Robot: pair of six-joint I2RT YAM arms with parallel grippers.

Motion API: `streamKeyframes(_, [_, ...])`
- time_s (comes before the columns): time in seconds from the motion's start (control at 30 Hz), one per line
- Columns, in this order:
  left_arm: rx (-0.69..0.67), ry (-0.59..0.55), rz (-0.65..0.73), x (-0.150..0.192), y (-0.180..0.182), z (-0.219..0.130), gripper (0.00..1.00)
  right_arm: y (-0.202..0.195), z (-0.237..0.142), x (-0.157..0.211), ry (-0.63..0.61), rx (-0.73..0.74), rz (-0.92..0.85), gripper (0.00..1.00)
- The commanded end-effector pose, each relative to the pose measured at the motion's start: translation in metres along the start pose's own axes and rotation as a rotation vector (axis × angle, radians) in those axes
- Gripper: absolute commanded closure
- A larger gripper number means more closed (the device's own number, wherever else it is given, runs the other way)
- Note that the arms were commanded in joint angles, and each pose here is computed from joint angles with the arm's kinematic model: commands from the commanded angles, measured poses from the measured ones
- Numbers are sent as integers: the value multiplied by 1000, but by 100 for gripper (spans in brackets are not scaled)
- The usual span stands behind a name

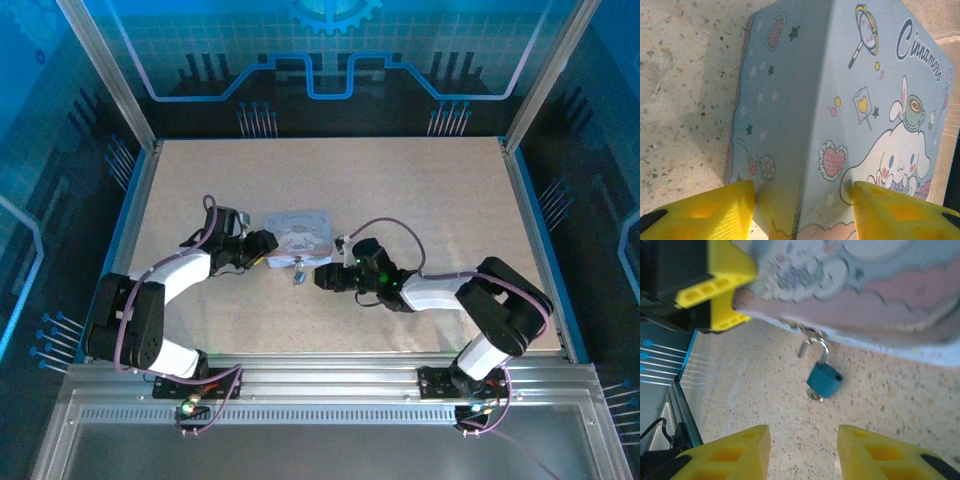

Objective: Unlock the padlock with the key

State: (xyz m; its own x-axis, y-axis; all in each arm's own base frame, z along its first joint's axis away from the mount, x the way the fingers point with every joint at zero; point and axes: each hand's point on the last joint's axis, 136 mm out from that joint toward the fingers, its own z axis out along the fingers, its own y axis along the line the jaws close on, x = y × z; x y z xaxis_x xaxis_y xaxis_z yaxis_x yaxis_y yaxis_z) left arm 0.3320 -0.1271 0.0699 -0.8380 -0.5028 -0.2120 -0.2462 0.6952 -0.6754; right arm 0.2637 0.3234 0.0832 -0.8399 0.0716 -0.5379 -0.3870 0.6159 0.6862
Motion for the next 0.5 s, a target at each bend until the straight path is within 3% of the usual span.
streamKeyframes(0.0, [-54,42,-15,24,15,-1,47,5,-9,-16,-28,-44,-102,56])
streamKeyframes(0.47, [-24,64,-8,57,5,-13,47,-8,3,-65,-47,-126,-163,52])
